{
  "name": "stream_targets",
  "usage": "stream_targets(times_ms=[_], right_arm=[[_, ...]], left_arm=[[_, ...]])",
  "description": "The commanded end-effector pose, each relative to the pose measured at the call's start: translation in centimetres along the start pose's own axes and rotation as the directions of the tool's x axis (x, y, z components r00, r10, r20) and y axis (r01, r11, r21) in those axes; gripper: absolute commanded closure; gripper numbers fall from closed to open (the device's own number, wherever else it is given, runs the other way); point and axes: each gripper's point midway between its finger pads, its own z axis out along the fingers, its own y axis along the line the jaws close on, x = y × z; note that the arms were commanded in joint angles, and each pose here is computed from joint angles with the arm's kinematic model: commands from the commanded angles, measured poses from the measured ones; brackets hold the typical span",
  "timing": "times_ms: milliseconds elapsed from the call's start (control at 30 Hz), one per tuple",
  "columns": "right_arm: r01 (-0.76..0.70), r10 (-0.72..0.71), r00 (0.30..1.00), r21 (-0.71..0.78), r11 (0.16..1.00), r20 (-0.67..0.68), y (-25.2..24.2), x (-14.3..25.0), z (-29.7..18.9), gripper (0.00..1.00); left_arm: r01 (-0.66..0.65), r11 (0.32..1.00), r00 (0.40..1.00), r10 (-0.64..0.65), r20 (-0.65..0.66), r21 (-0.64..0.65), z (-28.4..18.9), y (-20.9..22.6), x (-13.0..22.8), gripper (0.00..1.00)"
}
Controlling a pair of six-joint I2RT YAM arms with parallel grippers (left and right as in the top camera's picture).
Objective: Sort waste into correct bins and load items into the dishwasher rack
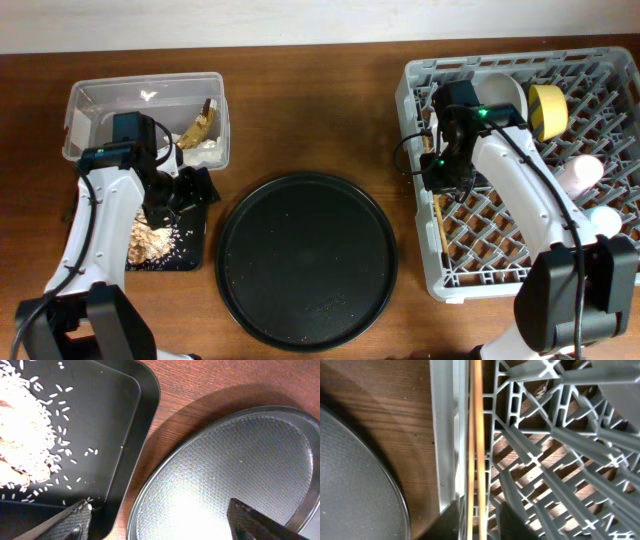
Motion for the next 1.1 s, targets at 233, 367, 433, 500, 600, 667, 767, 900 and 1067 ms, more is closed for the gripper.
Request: stream_targets(times_ms=[233, 367, 433, 500, 600, 667, 767, 900, 1067], right_arm=[[-0.016, 0.082, 0.974, -0.294, 0.956, 0.213, -0.2, -1.9, -6.1, 0.38], [-0.023, 0.086, 0.980, -0.333, 0.943, 0.177, -1.2, -0.9, -5.9, 0.34], [-0.059, 0.103, 0.987, -0.313, 0.948, 0.124, -2.0, 0.4, -5.5, 0.33], [-0.073, 0.102, 0.991, -0.297, 0.952, 0.084, -2.2, 1.3, -5.3, 0.33], [-0.099, 0.108, 0.994, -0.295, 0.950, 0.015, -2.0, 3.0, -4.7, 0.33], [-0.110, 0.106, 0.994, -0.297, 0.948, -0.029, -1.8, 4.2, -3.8, 0.33], [-0.117, 0.106, 0.993, -0.298, 0.947, -0.055, -1.5, 5.9, -3.0, 0.33], [-0.133, 0.143, 0.990, -0.296, 0.946, 0.015, -1.3, 7.5, -3.2, 0.30], [-0.077, 0.157, 0.934, -0.251, 0.965, 0.320, -1.7, 9.2, -5.9, 0.02]], left_arm=[[-0.152, 0.988, 0.988, 0.151, 0.036, 0.019, 0.1, -3.3, 0.2, 0.02], [-0.236, 0.970, 0.970, 0.239, 0.048, -0.051, 0.5, -4.4, 0.4, 0.01], [-0.256, 0.961, 0.966, 0.258, 0.003, -0.103, 0.7, -4.0, 1.6, 0.01], [-0.253, 0.958, 0.967, 0.248, -0.048, -0.136, 0.6, -3.1, 2.8, 0.01], [-0.251, 0.956, 0.964, 0.233, -0.129, -0.152, 0.3, -2.2, 4.6, 0.01], [-0.284, 0.947, 0.951, 0.258, -0.169, -0.149, 0.2, -1.9, 5.6, 0.01], [-0.288, 0.946, 0.950, 0.263, -0.166, -0.148, -0.1, -1.5, 6.5, 0.01], [-0.294, 0.946, 0.955, 0.285, -0.082, -0.136, -0.9, -1.1, 7.7, 0.01], [-0.319, 0.942, 0.921, 0.333, 0.200, -0.100, -3.4, -1.0, 9.2, 0.01]])
